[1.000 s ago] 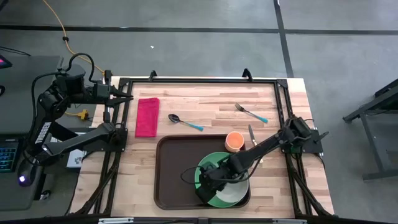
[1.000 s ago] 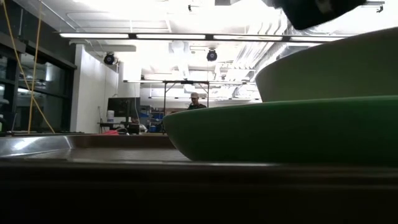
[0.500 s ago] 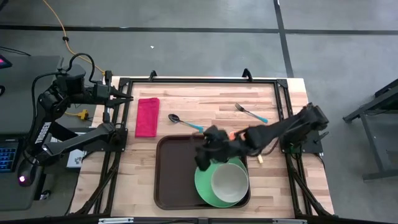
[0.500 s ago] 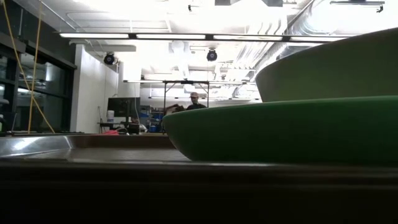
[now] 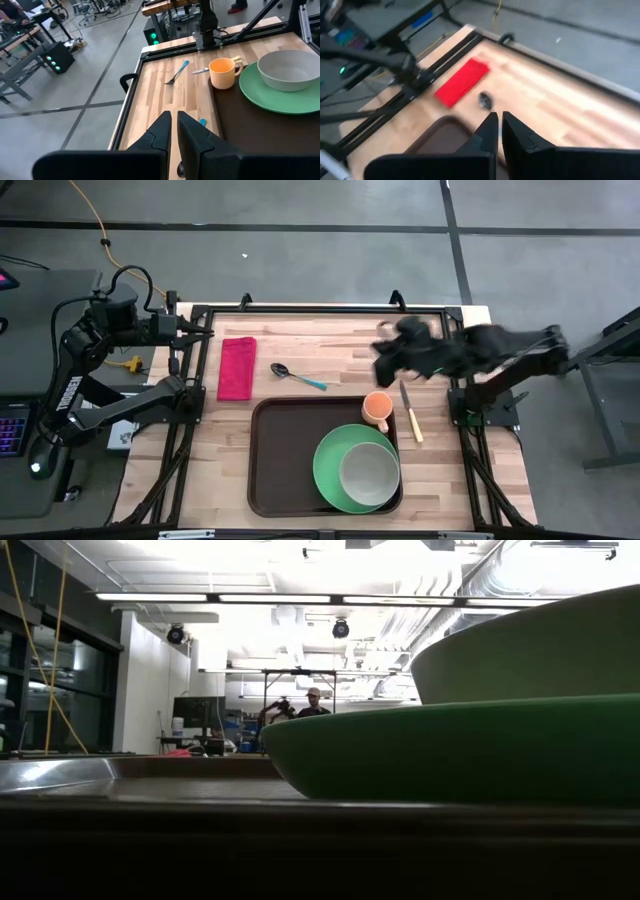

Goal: Set up tray
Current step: Put the red napkin to the left of the green plate on the brown serving tray

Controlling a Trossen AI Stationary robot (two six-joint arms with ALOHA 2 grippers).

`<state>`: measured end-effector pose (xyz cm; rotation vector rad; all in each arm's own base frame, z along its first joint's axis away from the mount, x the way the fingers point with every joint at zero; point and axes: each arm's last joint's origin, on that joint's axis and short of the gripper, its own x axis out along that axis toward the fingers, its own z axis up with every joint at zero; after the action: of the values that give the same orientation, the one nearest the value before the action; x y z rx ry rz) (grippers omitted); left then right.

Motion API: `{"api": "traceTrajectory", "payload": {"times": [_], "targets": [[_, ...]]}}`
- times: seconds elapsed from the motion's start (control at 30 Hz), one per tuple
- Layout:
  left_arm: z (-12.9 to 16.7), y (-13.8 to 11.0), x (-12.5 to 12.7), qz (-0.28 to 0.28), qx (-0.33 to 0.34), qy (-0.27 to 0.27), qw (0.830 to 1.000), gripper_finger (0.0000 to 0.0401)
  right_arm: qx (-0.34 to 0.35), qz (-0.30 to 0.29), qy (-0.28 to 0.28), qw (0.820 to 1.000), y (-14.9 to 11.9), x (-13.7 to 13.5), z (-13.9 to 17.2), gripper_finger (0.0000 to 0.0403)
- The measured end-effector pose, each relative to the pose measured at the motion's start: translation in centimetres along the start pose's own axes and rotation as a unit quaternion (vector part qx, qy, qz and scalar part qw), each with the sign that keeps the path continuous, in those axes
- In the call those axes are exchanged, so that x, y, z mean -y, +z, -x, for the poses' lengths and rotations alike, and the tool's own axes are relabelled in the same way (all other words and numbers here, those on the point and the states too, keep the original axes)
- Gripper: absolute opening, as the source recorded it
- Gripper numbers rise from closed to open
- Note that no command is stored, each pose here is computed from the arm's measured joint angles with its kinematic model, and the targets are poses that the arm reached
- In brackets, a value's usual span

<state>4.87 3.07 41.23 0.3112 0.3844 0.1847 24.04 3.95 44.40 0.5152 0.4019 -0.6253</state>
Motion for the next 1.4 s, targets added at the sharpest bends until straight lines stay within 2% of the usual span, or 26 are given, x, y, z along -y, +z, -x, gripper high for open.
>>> {"api": "traceTrajectory", "payload": {"times": [0.2,0.4,0.57,0.77,0.87,1.0,1.07,1.23,1.4], "targets": [[0.0,-0.1,-0.1,-0.003,-0.01,0.016,1.0,0.0062,0.055,0.012,-0.029,0.998,1.9,5.1,5.5,0.0],[0.0,-0.2,-0.2,0.011,-0.027,0.043,0.999,0.0062,0.075,0.013,-0.048,0.996,2.1,10.4,10.2,0.0],[0.1,-0.2,-0.6,0.033,-0.047,0.096,0.994,0.0062,0.083,0.001,-0.036,0.996,0.2,14.5,12.0,0.0],[0.2,-0.4,-0.9,0.081,-0.077,0.16,0.981,0.0062,0.094,-0.027,-0.021,0.995,-3.1,18.5,12.4,0.0],[-0.4,-1.6,-1.1,0.152,-0.112,0.207,0.96,0.0062,0.096,-0.021,-0.011,0.995,-4.2,19.5,12.2,0.0],[-1.4,-4.4,-0.7,0.253,-0.183,0.282,0.907,0.0063,0.096,-0.016,-0.004,0.995,-5.3,20.4,12.0,0.0],[-2.2,-5.9,-0.5,0.299,-0.202,0.303,0.882,0.0062,0.094,-0.01,-0.001,0.996,-5.5,20.6,12.0,0.0],[-4.4,-9.4,0.2,0.401,-0.242,0.313,0.826,0.0062,0.097,0.003,0.007,0.995,-5.3,20.2,11.9,0.0],[-6.6,-12.2,0.7,0.46,-0.268,0.307,0.789,0.0062,0.106,0.023,0.035,0.994,-4.9,19.8,12.0,0.0]]}}
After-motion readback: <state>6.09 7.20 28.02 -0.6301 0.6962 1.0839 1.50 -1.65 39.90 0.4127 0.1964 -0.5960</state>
